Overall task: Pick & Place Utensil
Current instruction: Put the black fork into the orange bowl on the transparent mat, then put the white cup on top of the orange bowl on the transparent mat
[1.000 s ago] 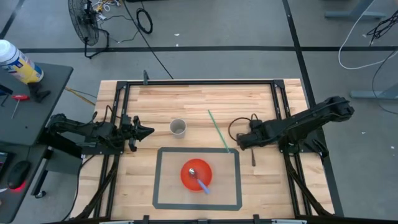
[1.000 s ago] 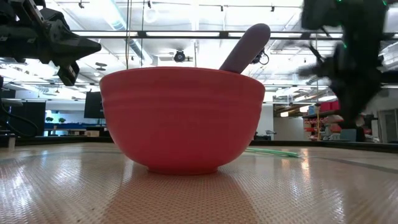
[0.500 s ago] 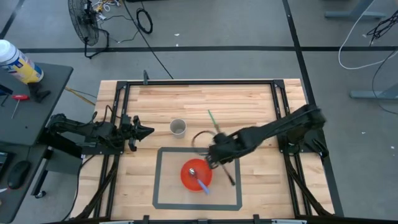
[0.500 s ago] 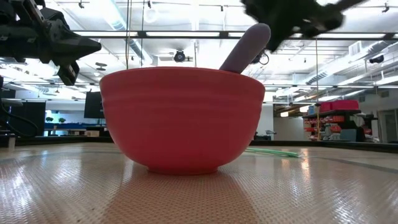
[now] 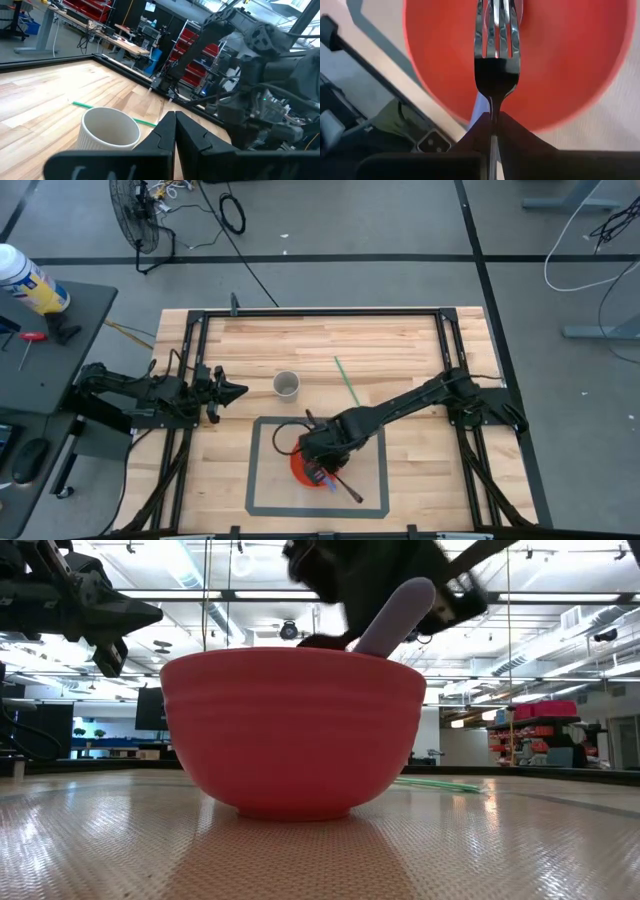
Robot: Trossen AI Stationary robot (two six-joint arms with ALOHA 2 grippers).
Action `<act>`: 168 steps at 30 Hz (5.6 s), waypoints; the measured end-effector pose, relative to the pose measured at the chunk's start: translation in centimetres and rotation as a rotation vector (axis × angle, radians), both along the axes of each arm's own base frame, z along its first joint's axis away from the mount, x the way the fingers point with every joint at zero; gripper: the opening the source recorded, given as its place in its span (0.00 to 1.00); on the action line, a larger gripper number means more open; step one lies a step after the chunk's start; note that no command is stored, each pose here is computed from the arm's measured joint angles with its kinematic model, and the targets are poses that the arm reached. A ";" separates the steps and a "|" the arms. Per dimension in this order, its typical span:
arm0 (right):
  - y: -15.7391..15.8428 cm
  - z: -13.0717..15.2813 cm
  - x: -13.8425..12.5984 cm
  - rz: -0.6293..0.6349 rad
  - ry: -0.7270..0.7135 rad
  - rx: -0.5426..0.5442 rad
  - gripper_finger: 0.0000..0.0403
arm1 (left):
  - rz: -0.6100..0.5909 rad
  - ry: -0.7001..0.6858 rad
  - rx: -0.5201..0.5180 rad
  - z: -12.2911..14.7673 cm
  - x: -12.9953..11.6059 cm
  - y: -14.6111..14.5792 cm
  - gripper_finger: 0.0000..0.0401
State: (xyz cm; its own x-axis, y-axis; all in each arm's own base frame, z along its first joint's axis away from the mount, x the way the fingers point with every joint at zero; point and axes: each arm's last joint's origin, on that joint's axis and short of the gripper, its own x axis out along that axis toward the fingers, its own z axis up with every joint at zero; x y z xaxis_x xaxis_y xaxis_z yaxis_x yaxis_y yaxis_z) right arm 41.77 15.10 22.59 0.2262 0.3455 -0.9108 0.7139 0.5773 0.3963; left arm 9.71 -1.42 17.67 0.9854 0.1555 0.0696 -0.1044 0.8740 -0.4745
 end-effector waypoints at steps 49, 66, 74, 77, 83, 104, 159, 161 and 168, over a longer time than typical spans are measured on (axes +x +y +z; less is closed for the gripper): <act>-1.0 -3.4 1.8 0.013 -0.029 0.007 0.07 | 0.003 0.000 0.003 0.0 0.0 0.0 0.03; -1.0 -3.8 1.8 0.016 -0.009 0.011 0.08 | 0.003 0.000 0.003 0.0 0.0 0.0 0.03; -1.0 -3.8 1.8 0.016 -0.011 0.011 0.08 | 0.003 0.000 0.003 0.0 0.0 0.0 0.03; -1.0 -3.8 1.8 0.017 -0.011 0.011 0.08 | 0.003 0.000 0.003 0.0 0.0 0.0 0.03; -1.1 -3.8 1.8 0.021 -0.013 0.010 0.08 | 0.003 0.000 0.002 0.0 0.0 0.0 0.03; -1.0 -3.8 1.9 0.036 -0.023 0.006 0.17 | 0.003 0.000 0.002 0.0 0.0 0.0 0.03; -6.7 12.9 -4.8 0.074 -0.500 -0.802 0.66 | 0.083 0.007 -0.025 -0.1 0.0 0.2 0.03; -7.5 12.4 -3.5 0.091 -0.527 -0.818 0.73 | 0.105 0.008 -0.023 -0.1 -0.1 0.3 0.03; -10.7 9.2 0.3 0.187 -0.493 -0.971 0.96 | 0.160 0.056 -0.012 -0.6 -0.1 0.5 0.03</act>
State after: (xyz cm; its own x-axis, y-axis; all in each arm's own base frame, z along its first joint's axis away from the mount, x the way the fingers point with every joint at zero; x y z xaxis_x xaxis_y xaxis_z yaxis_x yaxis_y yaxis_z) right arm 42.10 4.37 31.80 0.6576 -0.4009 -0.6378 0.4711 0.8795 -0.0672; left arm 9.63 -0.97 17.12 0.9501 0.3116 0.0125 -0.2687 0.8383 -0.4743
